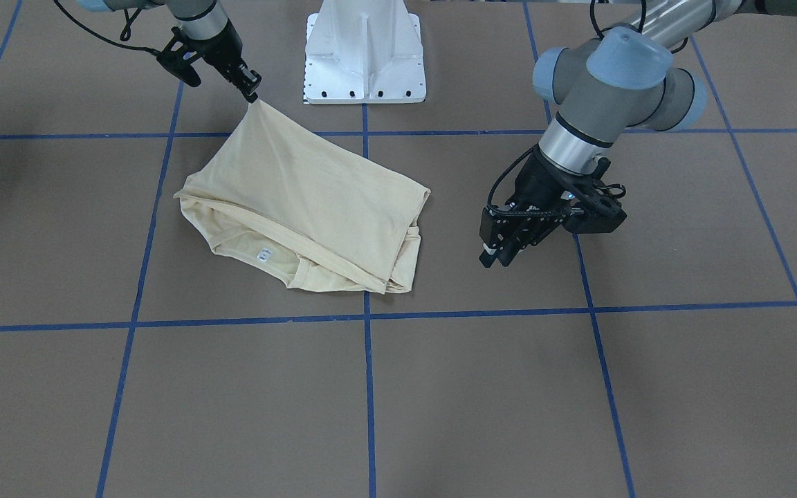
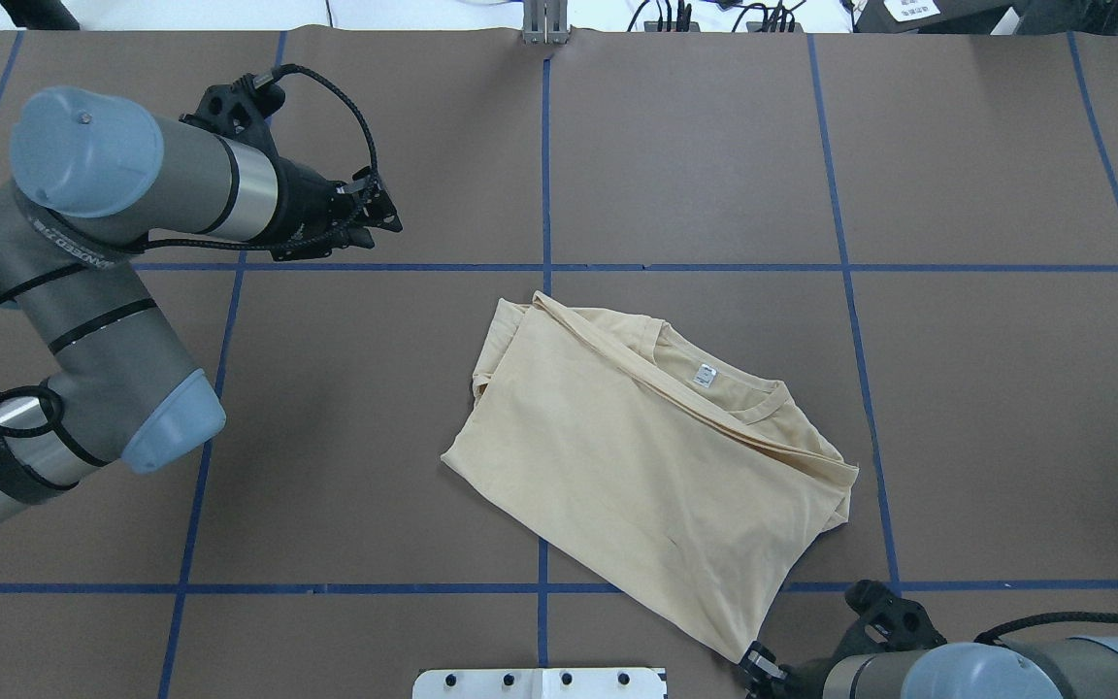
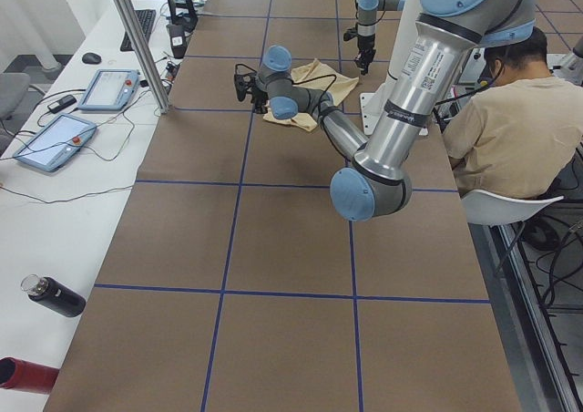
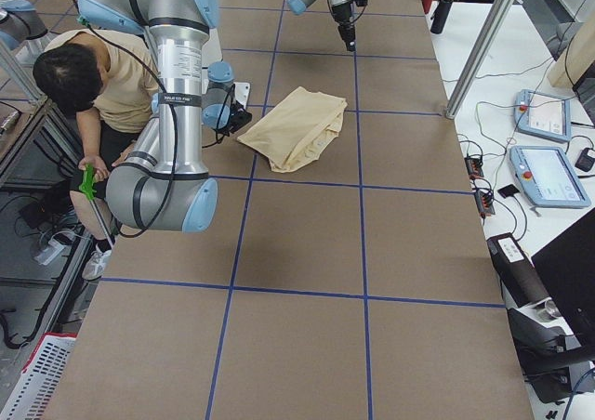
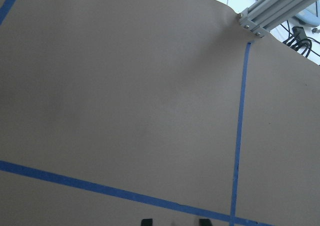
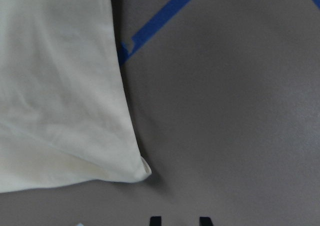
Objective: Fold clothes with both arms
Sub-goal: 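Move both grippers to the shirt's opposite side edges and grasp them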
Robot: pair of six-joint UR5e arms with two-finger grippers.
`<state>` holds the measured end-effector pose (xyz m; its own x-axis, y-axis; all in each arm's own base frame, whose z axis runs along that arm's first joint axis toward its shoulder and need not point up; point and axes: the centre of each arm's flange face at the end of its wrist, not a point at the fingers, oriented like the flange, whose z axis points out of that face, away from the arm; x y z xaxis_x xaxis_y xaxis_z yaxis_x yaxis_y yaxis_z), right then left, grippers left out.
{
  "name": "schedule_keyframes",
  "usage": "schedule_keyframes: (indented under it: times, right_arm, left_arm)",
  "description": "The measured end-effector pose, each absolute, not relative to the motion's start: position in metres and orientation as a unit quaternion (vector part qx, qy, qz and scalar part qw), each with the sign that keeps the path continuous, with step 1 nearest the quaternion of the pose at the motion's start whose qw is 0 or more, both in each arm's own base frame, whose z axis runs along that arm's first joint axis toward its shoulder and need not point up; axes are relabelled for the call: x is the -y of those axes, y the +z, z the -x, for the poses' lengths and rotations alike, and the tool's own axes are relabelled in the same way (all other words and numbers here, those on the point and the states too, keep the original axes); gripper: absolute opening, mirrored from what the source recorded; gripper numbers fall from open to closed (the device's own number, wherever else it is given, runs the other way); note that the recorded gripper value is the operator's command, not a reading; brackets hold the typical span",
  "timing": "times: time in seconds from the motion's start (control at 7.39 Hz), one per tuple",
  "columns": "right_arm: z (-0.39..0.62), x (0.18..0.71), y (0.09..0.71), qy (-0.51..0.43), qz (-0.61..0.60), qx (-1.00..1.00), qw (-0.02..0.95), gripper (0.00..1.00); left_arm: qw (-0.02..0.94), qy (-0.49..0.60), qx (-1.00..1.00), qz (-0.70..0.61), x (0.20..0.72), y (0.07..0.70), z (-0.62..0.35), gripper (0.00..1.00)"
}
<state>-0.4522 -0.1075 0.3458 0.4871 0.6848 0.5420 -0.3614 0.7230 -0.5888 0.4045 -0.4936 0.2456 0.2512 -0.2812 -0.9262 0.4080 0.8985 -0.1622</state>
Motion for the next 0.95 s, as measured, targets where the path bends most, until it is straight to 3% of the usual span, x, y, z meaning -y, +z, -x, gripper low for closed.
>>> schedule_keyframes:
  times: [0.27,0.95]
  right_arm:
    - [0.440,0.124,0.336,0.341,0.200,0.409,0.822,1.00]
    - [0.396,0.280,0.306,0.430,0.179,0.445,0.765,1.00]
  left_arm:
    - [0.789,-0.231,-0.569,-0.015,0.458,0.254,-0.436,0.48]
    - [0.827,-0.253,-0.499,0.061,0.351,0.286,-0.535,0.49]
